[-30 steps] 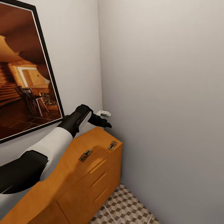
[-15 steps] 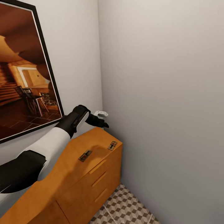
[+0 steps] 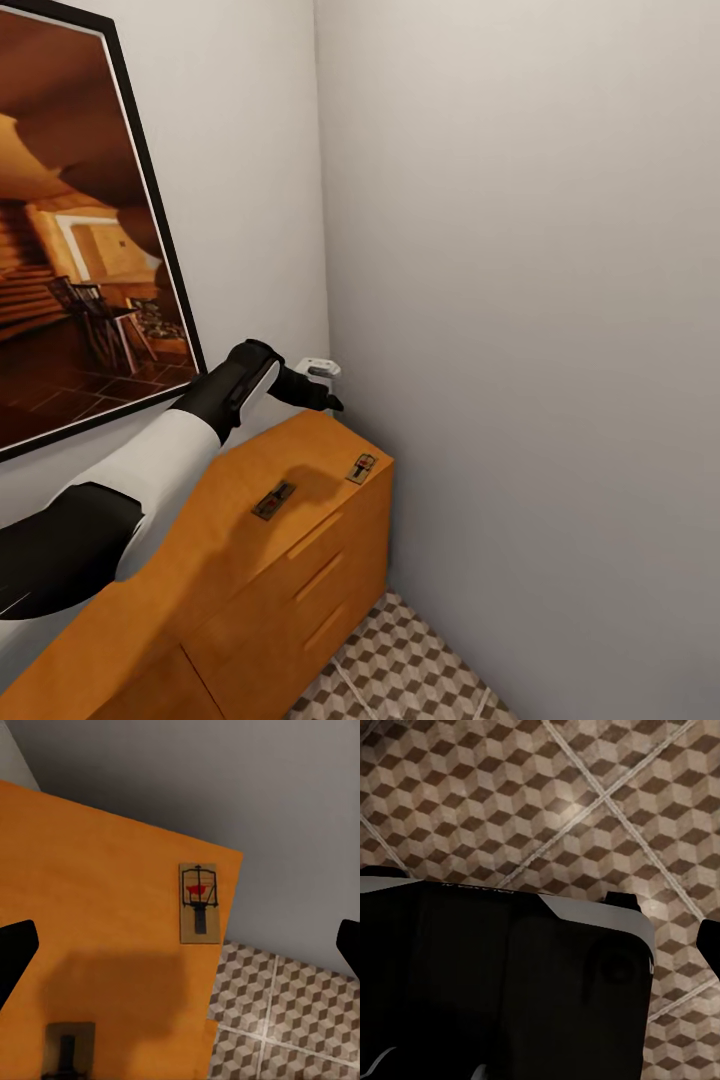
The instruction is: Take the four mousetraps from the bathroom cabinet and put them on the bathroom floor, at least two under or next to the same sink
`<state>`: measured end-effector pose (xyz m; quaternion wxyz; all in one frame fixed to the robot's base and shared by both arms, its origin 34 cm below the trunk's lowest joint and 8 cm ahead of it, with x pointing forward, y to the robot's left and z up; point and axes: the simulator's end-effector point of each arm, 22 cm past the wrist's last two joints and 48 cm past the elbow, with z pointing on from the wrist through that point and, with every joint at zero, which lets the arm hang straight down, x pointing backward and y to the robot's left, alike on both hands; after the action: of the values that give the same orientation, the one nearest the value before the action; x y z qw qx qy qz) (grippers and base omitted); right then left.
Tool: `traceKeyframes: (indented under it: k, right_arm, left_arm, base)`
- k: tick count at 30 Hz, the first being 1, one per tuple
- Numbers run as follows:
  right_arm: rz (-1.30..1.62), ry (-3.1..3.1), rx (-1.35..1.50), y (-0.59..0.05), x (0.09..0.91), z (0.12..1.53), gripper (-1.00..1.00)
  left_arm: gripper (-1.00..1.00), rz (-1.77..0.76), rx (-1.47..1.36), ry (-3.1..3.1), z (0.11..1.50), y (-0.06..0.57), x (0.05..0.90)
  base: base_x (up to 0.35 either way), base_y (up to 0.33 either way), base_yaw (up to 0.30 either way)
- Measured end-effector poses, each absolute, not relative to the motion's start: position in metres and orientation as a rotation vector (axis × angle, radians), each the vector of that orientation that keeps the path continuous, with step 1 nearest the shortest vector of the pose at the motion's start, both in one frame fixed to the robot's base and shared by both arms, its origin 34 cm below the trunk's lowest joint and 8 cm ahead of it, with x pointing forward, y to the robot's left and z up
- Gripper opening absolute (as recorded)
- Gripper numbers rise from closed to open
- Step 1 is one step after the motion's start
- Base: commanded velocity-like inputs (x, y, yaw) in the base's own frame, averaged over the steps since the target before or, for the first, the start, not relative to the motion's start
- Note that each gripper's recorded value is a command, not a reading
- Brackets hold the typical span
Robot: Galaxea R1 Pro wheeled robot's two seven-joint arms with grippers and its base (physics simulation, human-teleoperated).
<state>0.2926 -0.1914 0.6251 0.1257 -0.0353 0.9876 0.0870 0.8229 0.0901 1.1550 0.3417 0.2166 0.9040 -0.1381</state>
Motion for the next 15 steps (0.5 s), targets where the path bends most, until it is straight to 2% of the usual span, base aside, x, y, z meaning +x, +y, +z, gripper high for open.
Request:
traceKeyframes:
  k: [15]
  right_arm:
    - [0.256,2.893,-0.101,-0.191,0.287,0.622,1.00]
  left_arm:
    - [1.00,-0.368,0.571,2.365,1.144,0.086,0.824]
  base:
    - [0.000,0.000,0.000]
